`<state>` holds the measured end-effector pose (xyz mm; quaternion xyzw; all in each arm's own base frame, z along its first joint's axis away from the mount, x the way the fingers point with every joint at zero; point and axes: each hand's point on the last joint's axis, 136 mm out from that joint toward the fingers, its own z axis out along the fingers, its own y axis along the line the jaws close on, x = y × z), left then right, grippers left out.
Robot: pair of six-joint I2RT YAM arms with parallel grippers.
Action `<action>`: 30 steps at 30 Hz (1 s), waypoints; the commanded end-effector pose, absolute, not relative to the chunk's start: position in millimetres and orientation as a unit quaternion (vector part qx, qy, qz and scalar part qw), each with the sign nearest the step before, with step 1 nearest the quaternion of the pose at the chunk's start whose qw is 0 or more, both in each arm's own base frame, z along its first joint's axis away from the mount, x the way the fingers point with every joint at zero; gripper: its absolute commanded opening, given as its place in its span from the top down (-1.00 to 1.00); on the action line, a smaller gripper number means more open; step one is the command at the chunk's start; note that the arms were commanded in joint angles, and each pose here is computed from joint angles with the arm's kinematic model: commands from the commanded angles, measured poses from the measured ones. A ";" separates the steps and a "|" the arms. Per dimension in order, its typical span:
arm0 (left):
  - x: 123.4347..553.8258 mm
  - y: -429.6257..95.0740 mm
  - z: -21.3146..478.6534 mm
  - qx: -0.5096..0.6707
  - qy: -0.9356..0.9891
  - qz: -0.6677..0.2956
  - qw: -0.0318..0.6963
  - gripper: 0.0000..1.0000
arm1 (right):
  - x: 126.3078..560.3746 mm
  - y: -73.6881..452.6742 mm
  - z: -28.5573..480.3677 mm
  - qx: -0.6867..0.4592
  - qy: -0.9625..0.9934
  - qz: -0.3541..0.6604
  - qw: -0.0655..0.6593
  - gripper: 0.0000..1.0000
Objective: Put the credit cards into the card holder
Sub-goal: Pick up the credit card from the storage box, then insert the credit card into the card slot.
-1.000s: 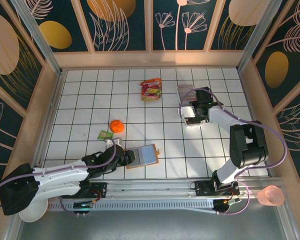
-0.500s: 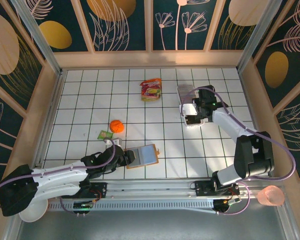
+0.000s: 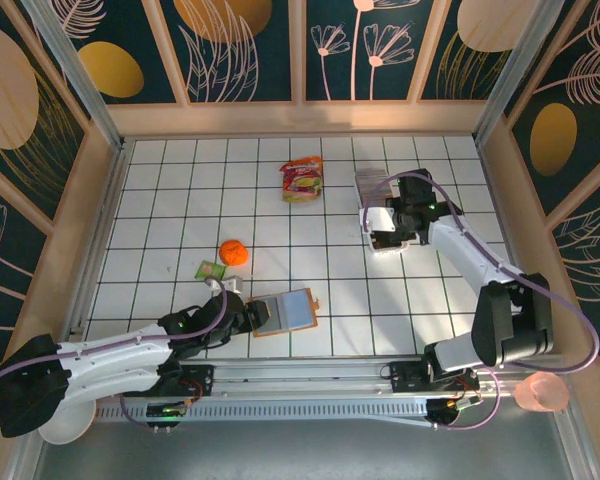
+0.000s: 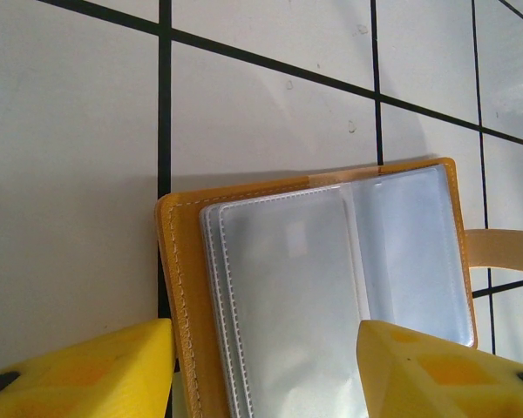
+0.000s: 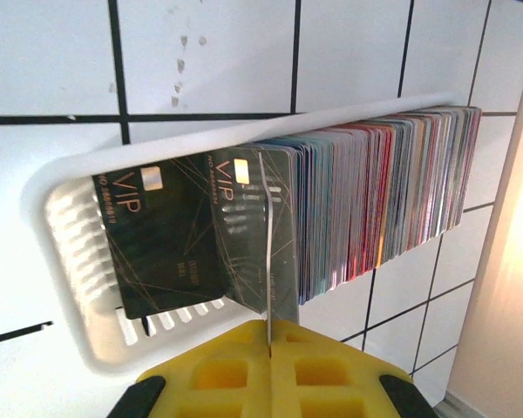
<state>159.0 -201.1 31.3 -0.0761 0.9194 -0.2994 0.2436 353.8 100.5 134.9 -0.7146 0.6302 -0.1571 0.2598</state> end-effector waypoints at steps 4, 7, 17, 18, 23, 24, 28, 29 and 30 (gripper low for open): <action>157.7 -199.6 30.6 -0.072 0.921 -0.295 0.243 -0.12 | 321.9 139.9 201.5 -0.644 0.667 -0.068 0.369 1.00; 158.7 -196.9 32.0 -0.075 0.921 -0.292 0.247 -0.13 | 300.8 160.5 231.8 -0.564 0.716 0.019 0.411 1.00; 156.0 -194.3 35.2 -0.080 0.922 -0.292 0.242 -0.11 | 239.5 198.9 232.1 -0.156 0.878 0.351 0.286 1.00; 155.8 -193.7 34.7 -0.082 0.922 -0.291 0.241 -0.11 | 230.6 205.1 221.3 -0.122 0.885 0.373 0.250 1.00; 154.7 -195.8 37.2 -0.083 0.923 -0.292 0.234 -0.09 | 207.2 226.8 195.3 0.046 0.879 0.446 0.160 1.00; 154.5 -196.3 37.7 -0.084 0.923 -0.294 0.233 -0.09 | 203.2 230.4 194.2 0.064 0.872 0.459 0.156 1.00; 153.2 -197.1 37.0 -0.086 0.923 -0.297 0.229 -0.06 | 195.8 235.5 200.8 0.106 0.860 0.469 0.171 1.00; 153.2 -197.2 37.0 -0.086 0.923 -0.297 0.228 -0.06 | 192.9 237.2 197.9 0.110 0.863 0.466 0.163 1.00; 152.8 -196.7 36.2 -0.087 0.924 -0.296 0.227 -0.05 | 189.9 240.3 193.3 0.112 0.864 0.467 0.152 1.00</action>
